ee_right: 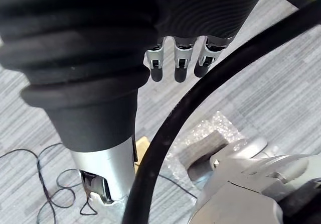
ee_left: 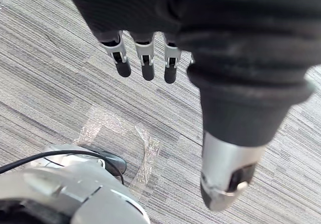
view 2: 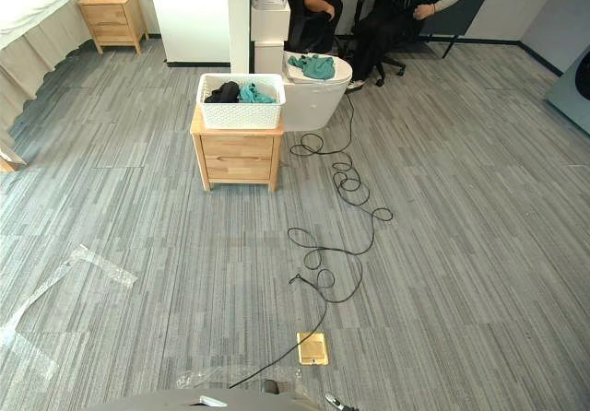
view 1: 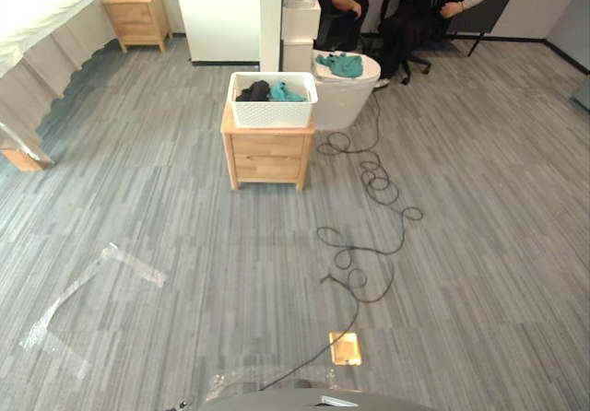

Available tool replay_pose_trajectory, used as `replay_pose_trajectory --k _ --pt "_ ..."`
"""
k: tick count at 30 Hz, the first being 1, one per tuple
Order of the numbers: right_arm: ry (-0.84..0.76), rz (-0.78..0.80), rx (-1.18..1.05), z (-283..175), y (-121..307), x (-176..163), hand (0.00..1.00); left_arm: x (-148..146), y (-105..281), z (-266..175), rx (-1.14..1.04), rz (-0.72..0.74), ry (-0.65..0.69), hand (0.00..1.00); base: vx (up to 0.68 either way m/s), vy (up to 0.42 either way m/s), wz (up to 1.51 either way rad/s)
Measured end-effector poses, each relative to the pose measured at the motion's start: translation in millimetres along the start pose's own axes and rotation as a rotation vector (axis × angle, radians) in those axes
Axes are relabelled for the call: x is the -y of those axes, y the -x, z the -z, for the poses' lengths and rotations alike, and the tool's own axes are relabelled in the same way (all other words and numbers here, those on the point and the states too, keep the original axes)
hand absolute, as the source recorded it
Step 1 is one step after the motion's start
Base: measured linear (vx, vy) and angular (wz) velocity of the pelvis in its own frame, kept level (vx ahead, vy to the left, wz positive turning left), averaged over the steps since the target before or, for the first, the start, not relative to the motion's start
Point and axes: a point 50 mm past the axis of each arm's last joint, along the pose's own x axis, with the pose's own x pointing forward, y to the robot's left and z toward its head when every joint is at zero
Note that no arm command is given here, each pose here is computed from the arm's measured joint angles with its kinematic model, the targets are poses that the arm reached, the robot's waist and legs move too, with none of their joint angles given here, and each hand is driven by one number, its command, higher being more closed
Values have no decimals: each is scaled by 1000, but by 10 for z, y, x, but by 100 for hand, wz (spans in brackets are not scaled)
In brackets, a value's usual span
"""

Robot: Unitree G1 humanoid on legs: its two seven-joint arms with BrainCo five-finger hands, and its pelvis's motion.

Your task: Pick up the laundry basket with both hands and put the clothes into the washing machine.

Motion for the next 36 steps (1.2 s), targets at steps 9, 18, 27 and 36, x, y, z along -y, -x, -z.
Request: replay_pose_trajectory --k 9,18,27,36 --pt "-2 -6 2 -11 2 -24 0 1 0 -3 -1 4 15 0 -42 5 0" --pt "-15 -11 2 -19 3 -40 0 0 -2 -9 0 16 16 0 -17 2 0" --pt "-20 -12 1 -15 3 -40 0 -2 -2 -1 -4 19 31 0 -34 2 -1" --pt "-19 -13 2 -16 3 -44 0 4 -1 1 -4 20 36 0 -30 1 -9"
